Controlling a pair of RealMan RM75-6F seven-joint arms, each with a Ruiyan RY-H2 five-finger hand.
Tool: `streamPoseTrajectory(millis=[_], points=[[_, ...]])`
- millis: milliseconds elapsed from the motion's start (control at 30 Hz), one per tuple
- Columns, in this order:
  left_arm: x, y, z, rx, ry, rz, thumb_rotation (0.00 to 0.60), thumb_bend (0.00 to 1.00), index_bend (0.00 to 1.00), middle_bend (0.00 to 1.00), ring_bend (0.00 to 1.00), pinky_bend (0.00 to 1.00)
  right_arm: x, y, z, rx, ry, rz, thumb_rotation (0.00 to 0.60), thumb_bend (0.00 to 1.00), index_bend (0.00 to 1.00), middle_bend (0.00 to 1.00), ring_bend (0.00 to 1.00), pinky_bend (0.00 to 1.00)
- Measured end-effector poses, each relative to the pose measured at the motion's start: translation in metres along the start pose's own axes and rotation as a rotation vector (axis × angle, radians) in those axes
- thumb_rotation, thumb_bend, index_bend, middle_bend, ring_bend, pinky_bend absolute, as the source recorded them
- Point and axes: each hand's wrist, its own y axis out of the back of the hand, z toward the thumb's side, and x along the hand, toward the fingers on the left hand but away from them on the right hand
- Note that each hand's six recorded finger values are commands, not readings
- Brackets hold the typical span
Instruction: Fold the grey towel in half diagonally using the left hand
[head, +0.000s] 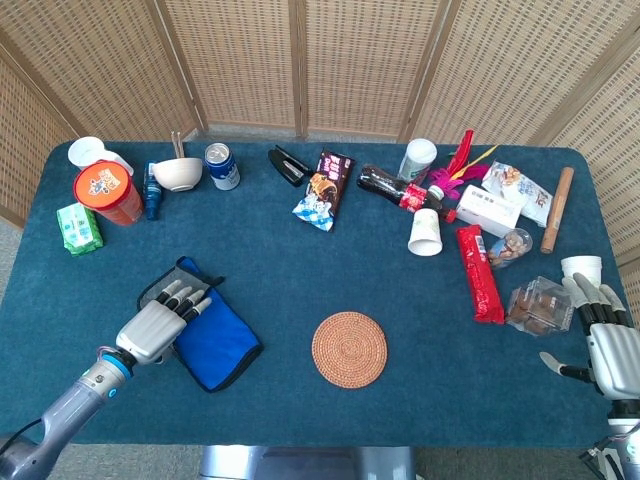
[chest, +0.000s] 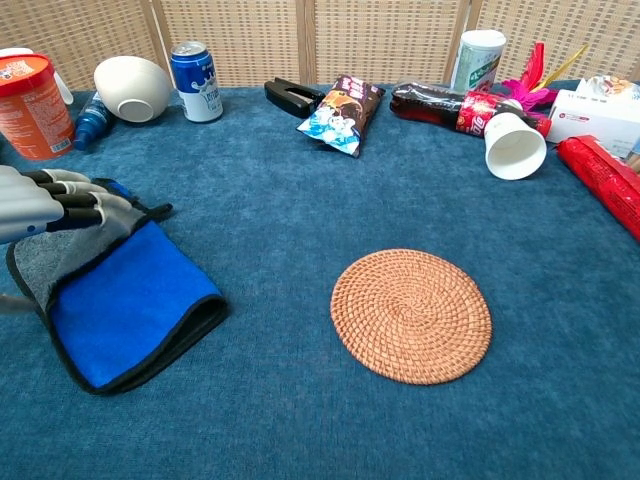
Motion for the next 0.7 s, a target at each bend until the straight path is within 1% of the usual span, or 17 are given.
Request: streamPoseTrajectory(millis=[100, 167, 300, 400, 633, 667, 700], points=[[0.000, 0.001, 0.000, 0.006, 0.000, 0.007, 0.600, 0.11, 0.00, 0.00, 0.00, 0.01, 0.000, 0.000, 0.000, 0.000, 0.000, 0.000, 0.580, 0.00, 0.00, 0.00, 0.00, 0.00], [0.000, 0.001, 0.000, 0.007, -0.001, 0.009, 0.600, 0.08, 0.00, 0.00, 0.00, 0.01, 0.000, 0.000, 0.000, 0.000, 0.000, 0.000, 0.581, 0.00, 0.00, 0.00, 0.00, 0.00], [0.001, 0.002, 0.001, 0.011, -0.004, 0.014, 0.600, 0.08, 0.00, 0.00, 0.00, 0.01, 0.000, 0.000, 0.000, -0.001, 0.000, 0.000, 0.581, 0.00, 0.00, 0.00, 0.00, 0.00], [0.002, 0.005, -0.001, 0.014, 0.002, 0.032, 0.600, 0.08, 0.00, 0.00, 0.00, 0.00, 0.000, 0.000, 0.000, -0.001, -0.001, -0.001, 0.578, 0.00, 0.00, 0.00, 0.00, 0.00], [0.007, 0.027, -0.019, -0.031, 0.048, 0.122, 0.600, 0.08, 0.00, 0.00, 0.00, 0.00, 0.001, 0.000, 0.001, -0.002, 0.004, 0.001, 0.580, 0.00, 0.00, 0.00, 0.00, 0.00], [0.009, 0.031, -0.023, -0.040, 0.056, 0.134, 0.600, 0.08, 0.01, 0.00, 0.00, 0.00, 0.001, 0.000, 0.001, -0.002, 0.005, 0.000, 0.582, 0.00, 0.00, 0.00, 0.00, 0.00], [0.010, 0.035, -0.026, -0.045, 0.062, 0.142, 0.600, 0.08, 0.05, 0.00, 0.00, 0.00, 0.001, 0.000, 0.001, -0.002, 0.005, 0.000, 0.583, 0.00, 0.00, 0.00, 0.00, 0.00]])
